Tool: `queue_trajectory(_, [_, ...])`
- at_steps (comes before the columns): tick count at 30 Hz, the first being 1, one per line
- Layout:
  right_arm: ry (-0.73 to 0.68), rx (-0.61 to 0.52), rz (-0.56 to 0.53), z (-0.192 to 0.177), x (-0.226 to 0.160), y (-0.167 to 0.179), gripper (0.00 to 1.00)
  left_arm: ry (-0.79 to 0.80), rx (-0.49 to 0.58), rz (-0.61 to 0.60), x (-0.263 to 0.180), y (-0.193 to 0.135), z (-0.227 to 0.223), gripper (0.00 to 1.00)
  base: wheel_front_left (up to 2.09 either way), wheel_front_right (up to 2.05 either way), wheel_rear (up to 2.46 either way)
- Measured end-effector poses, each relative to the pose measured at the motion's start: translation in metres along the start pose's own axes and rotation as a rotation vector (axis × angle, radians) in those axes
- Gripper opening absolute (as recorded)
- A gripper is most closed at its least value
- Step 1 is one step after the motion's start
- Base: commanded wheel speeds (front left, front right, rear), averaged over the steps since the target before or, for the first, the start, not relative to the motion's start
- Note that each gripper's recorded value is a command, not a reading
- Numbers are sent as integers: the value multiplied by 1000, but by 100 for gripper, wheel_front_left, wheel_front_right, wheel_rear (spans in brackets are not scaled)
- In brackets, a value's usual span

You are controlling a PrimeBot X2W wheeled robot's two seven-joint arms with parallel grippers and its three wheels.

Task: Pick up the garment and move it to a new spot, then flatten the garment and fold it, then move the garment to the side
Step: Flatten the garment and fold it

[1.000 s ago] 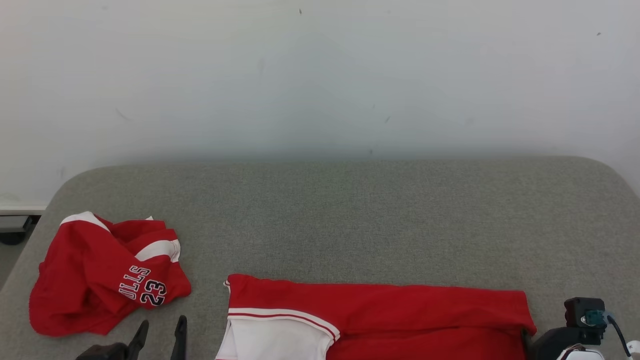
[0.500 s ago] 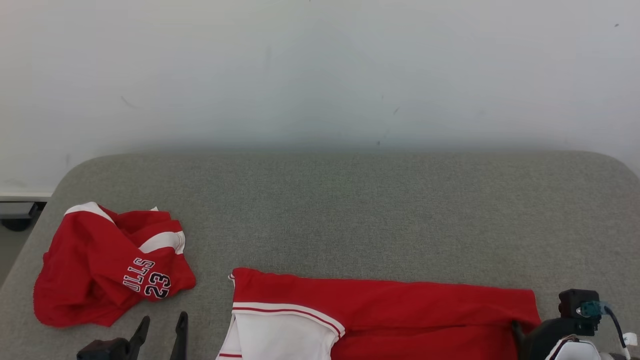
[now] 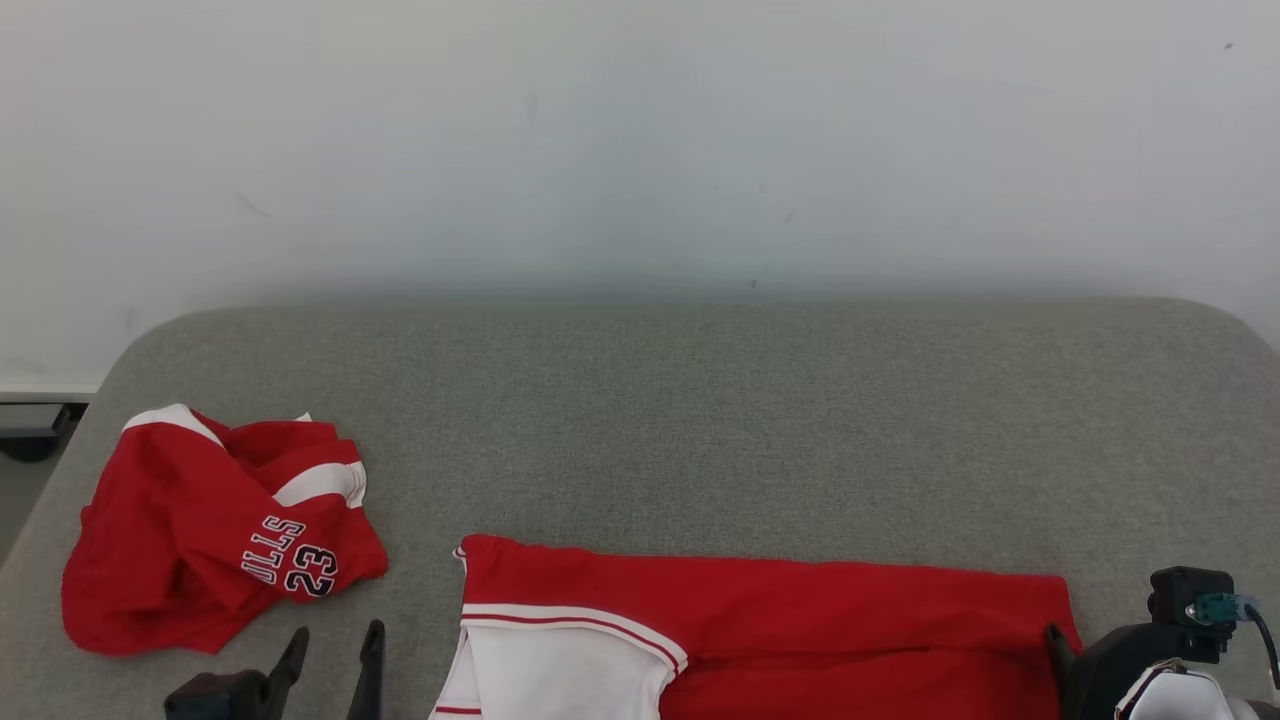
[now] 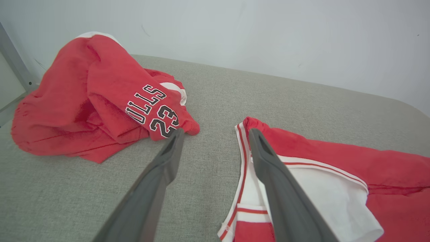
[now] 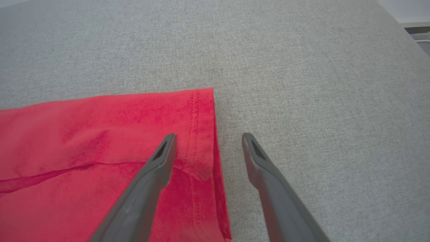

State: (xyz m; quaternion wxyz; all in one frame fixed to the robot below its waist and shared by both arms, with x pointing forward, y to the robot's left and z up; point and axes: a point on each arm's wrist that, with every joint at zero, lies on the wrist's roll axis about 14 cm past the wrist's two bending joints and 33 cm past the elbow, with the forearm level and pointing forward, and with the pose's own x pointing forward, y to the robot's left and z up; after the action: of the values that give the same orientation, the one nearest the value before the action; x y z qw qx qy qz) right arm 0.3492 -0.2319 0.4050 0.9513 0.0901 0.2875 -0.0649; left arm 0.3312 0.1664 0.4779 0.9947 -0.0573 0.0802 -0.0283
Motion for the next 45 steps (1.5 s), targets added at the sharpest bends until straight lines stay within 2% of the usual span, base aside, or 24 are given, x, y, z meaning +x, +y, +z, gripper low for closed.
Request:
queue_trajectory(10, [142, -22, -30, -32, 9, -1, 100, 13, -9, 4, 2, 1, -3, 100, 0, 0, 0])
queue_trajectory(17, [194, -27, -36, -38, 14, 1, 100, 18, -7, 15, 1, 6, -6, 100, 0, 0, 0])
queue_trajectory(18, [202, -21, -36, -39, 15, 2, 94, 19, -7, 12, 1, 6, -6, 100, 0, 0, 0])
queue_trajectory(19, [209, -17, -36, -40, 15, 2, 57, 20, -6, 13, 1, 6, -7, 100, 0, 0, 0])
queue_trajectory(20, [214, -11, -35, -40, 16, 3, 33, 21, -6, 13, 1, 6, -7, 100, 0, 0, 0])
queue_trajectory(21, [220, -9, -33, -40, 17, 5, 25, 21, -6, 13, 1, 7, -7, 100, 0, 0, 0])
queue_trajectory(22, [221, -6, -30, -41, 17, 6, 7, 22, -5, 14, 1, 7, -7, 100, 0, 0, 0])
queue_trajectory(23, [226, 0, -28, -42, 17, 7, 0, 22, -4, 14, 1, 7, -7, 100, 0, 0, 0])
queue_trajectory(37, [184, 38, -52, -26, 15, -1, 0, -10, 9, 11, 3, 8, 2, 100, 0, 0, 0])
queue_trajectory(45, [6, 56, -212, 35, 4, -75, 0, -32, 13, -8, 5, 2, 8, 100, 0, 0, 0])
